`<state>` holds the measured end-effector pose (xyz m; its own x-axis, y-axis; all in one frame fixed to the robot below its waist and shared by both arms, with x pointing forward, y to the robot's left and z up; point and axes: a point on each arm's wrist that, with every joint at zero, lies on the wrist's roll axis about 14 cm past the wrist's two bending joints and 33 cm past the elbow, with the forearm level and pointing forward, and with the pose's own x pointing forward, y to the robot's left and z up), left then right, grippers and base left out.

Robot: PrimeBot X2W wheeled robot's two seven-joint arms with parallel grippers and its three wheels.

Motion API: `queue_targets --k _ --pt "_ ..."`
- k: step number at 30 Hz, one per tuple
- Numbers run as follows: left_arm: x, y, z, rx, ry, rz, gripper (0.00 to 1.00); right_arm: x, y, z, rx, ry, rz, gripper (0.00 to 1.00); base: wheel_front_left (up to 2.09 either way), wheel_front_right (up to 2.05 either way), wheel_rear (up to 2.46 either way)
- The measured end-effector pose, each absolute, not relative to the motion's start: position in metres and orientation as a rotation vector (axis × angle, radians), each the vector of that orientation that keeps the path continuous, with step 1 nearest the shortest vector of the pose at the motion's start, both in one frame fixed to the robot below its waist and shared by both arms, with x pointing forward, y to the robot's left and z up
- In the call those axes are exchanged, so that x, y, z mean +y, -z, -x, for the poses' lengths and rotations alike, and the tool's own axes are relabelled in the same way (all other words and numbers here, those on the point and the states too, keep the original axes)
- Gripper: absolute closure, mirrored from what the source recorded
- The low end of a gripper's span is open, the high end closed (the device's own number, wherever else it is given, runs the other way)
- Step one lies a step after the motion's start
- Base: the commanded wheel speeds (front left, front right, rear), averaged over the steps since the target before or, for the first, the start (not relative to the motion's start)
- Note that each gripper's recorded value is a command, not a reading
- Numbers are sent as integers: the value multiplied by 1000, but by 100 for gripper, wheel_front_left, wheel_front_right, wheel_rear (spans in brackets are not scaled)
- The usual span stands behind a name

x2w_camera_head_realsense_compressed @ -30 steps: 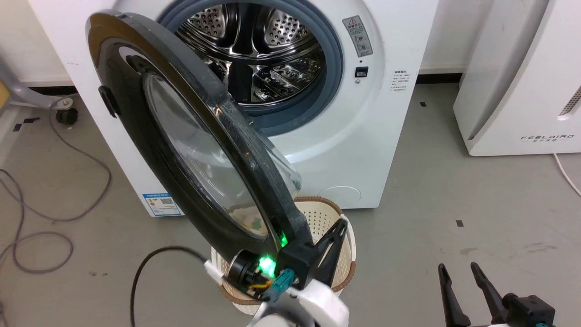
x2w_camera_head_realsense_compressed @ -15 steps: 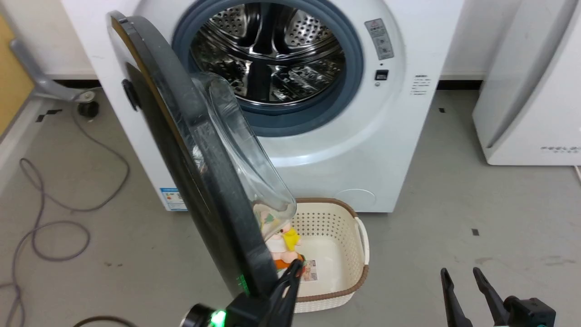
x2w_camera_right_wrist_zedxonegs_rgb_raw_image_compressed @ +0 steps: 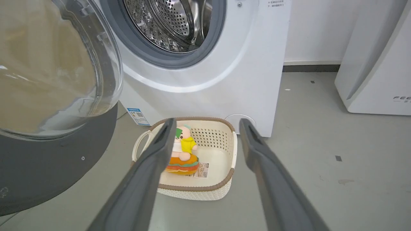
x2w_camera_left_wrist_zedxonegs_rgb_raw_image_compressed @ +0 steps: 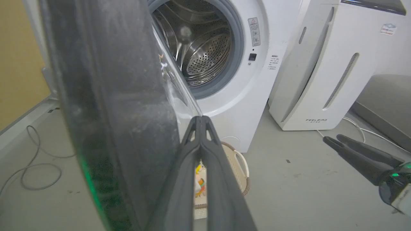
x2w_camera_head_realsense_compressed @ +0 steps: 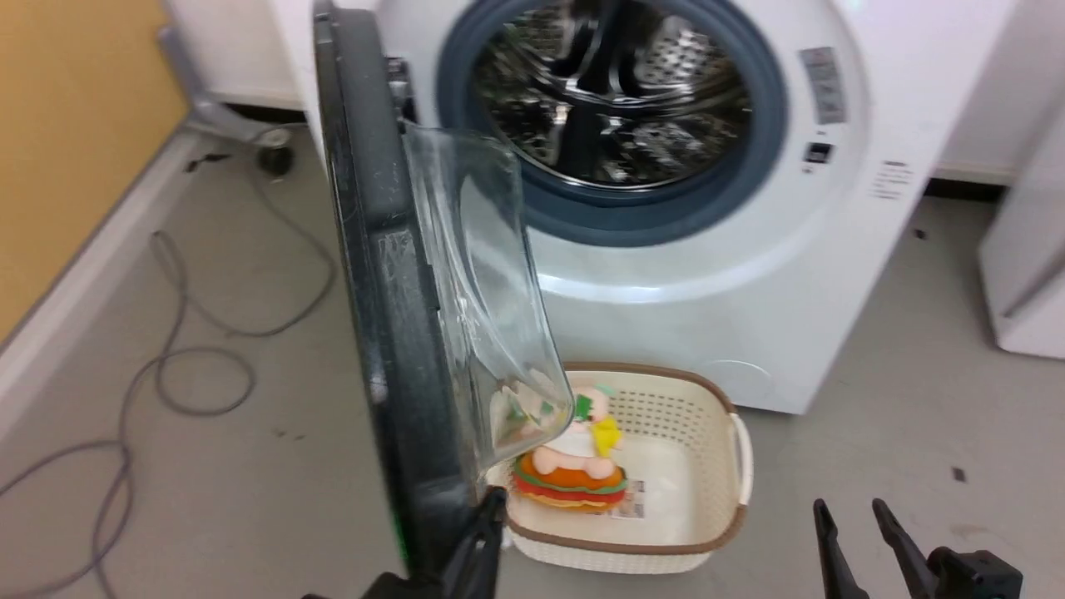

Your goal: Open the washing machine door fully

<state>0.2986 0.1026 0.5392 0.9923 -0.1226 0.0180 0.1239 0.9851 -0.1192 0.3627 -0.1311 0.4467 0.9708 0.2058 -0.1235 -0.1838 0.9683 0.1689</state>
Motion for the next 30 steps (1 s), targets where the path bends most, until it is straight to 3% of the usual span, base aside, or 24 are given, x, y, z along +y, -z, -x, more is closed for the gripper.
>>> queue_targets --k 14,30 --pt "239 -545 -282 -89 -330 32 100 -84 -441 -381 172 -338 -155 0 0 0 0" --pt "365 -545 -305 -128 -599 37 100 -102 -428 -386 201 -276 -165 0 0 0 0"
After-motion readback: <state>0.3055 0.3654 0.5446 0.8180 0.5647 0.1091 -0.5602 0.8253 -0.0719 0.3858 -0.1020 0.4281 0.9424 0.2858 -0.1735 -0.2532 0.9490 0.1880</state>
